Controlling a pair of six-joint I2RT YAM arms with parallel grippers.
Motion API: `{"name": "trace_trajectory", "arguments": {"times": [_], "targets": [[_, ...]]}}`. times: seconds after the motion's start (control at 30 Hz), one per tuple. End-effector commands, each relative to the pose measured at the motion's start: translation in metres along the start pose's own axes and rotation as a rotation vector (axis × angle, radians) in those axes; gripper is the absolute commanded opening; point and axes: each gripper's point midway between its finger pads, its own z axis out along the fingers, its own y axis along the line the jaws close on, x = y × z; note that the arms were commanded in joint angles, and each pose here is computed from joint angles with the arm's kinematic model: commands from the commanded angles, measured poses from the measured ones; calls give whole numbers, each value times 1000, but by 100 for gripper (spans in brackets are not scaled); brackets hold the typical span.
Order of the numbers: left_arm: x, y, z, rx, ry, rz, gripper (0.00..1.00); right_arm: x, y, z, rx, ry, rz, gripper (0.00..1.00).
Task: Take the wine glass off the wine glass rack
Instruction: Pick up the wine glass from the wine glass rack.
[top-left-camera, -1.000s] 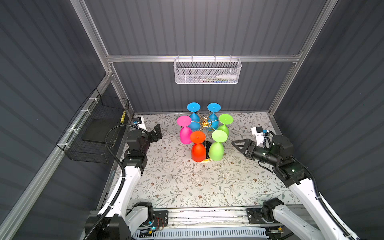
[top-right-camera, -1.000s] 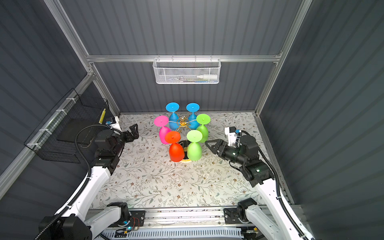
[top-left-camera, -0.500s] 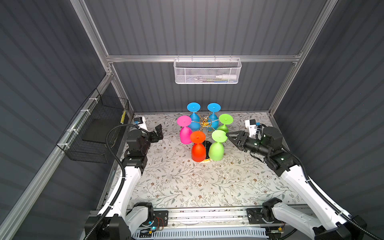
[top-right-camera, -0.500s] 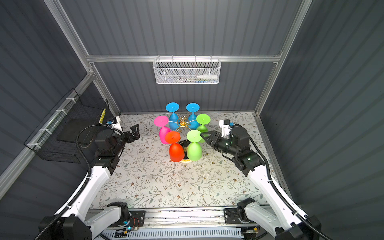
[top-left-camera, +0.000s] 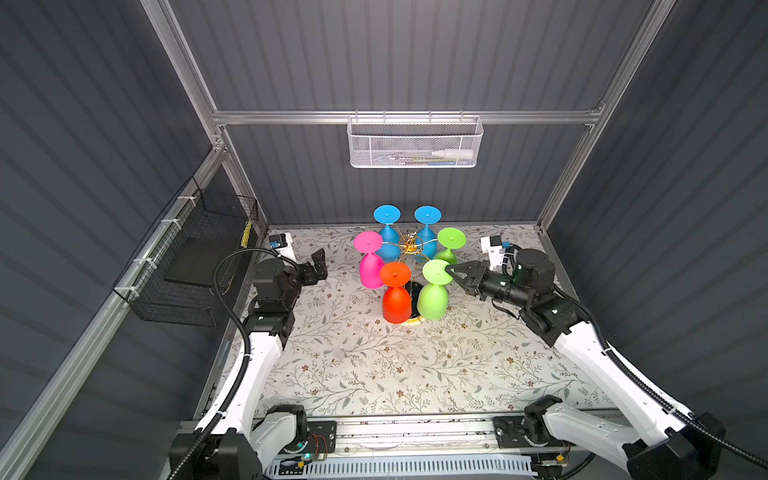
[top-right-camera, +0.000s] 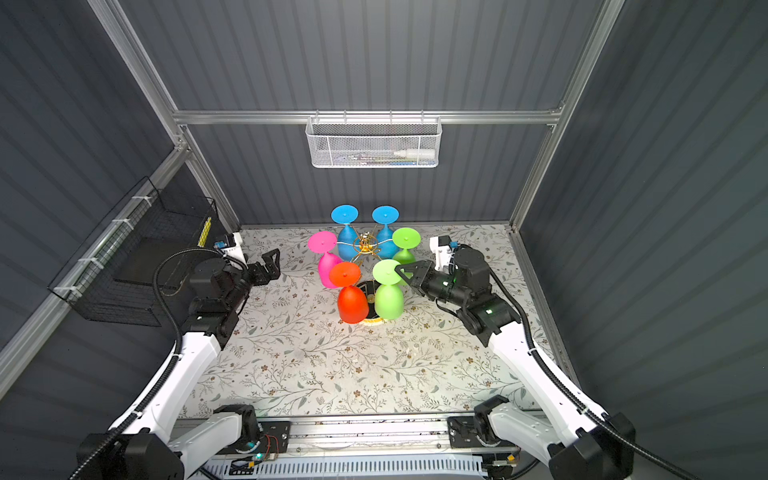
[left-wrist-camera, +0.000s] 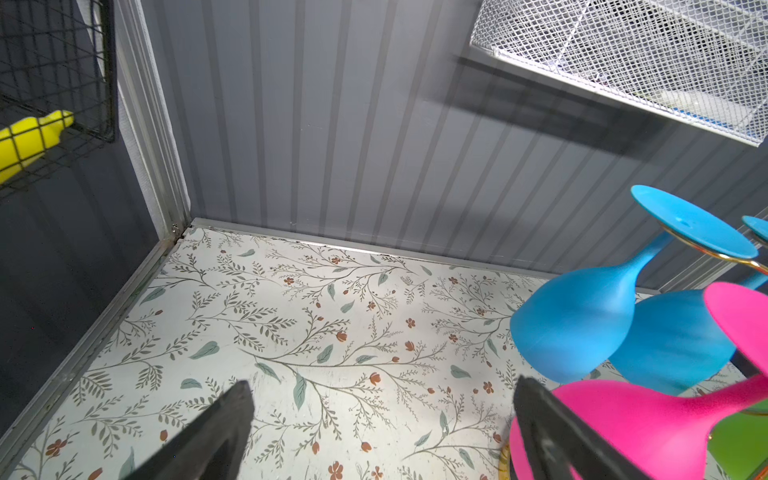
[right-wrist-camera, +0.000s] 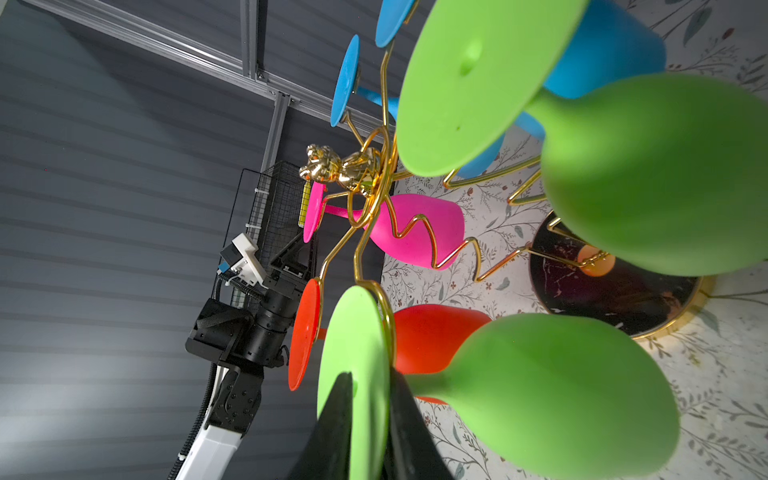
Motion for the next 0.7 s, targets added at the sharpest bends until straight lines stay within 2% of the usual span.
{"name": "trace_trajectory", "arguments": {"times": [0.0,0.27,0.43,0.67], "targets": [[-14,-5,-2,20,-20,-4,100,-1,14,-6,-32,-9,-17,17],[-14,-5,-3,23,-18,-2,99,-1,17,-9,-38,-12,5,10],[-16,-7,-3,29,-18,-2,100,-1,21,-15,-44,-27,14,0],[-15,-8,-4,37,-17,0,99,-5,43,-25,-114,-44,31,0]]}}
